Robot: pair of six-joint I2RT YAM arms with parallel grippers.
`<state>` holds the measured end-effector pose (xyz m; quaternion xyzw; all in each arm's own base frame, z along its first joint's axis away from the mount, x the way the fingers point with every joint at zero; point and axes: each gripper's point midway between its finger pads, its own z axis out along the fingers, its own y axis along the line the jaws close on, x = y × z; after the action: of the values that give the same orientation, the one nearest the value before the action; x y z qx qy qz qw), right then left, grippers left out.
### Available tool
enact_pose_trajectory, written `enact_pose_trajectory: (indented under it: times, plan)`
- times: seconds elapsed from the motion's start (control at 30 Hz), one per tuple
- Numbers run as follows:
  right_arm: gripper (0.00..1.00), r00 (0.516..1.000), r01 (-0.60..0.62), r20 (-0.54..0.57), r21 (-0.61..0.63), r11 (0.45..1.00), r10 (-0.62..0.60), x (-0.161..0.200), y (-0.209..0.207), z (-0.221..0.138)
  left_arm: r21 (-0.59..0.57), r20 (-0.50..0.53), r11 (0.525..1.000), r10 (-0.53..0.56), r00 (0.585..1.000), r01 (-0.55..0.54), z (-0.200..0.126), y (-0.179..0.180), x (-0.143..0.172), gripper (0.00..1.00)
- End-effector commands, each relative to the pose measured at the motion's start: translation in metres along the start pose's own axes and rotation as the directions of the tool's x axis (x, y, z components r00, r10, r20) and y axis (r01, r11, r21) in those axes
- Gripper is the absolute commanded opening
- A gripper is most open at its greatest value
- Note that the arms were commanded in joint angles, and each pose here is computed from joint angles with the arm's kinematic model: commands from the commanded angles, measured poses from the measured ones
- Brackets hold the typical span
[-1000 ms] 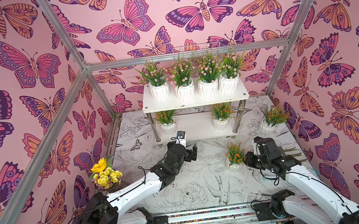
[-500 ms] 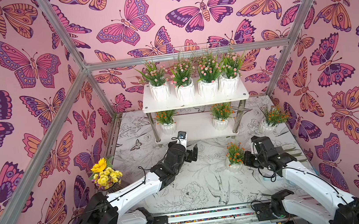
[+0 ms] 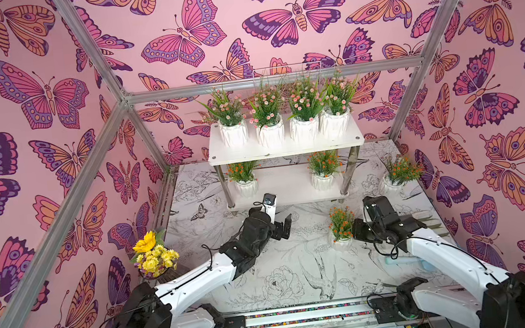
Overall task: Place the baby's breath potted plants on the rack by color
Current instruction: Pick up the baby's breath potted plant from the center of the board.
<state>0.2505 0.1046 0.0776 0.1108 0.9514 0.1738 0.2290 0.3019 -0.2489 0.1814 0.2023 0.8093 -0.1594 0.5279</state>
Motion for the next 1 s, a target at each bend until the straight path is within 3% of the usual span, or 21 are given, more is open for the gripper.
enact_pose_trajectory:
  times: [0.0,0.1,0.33,0.97]
  plan:
    - [0.14,0.999,0.025,-0.022,0.024,0.999,-0.025,0.002,-0.001,0.003,0.065,0.013,0.998,0.024,1.000,-0.025,-0.006,-0.010,0.001,1.00]
    - [0.06,0.999,0.038,-0.026,0.013,0.999,-0.037,0.001,0.002,0.002,0.112,0.018,0.993,0.035,0.999,-0.037,-0.009,-0.017,0.004,1.00]
    - [0.00,0.997,0.073,-0.017,-0.042,0.996,-0.073,-0.008,0.019,-0.010,0.192,0.016,0.981,0.035,0.999,-0.038,-0.018,-0.027,0.015,1.00]
    - [0.00,0.996,0.089,0.012,-0.250,0.964,-0.089,-0.033,0.076,-0.039,0.457,0.032,0.886,0.066,0.997,-0.074,-0.027,-0.078,0.048,1.00]
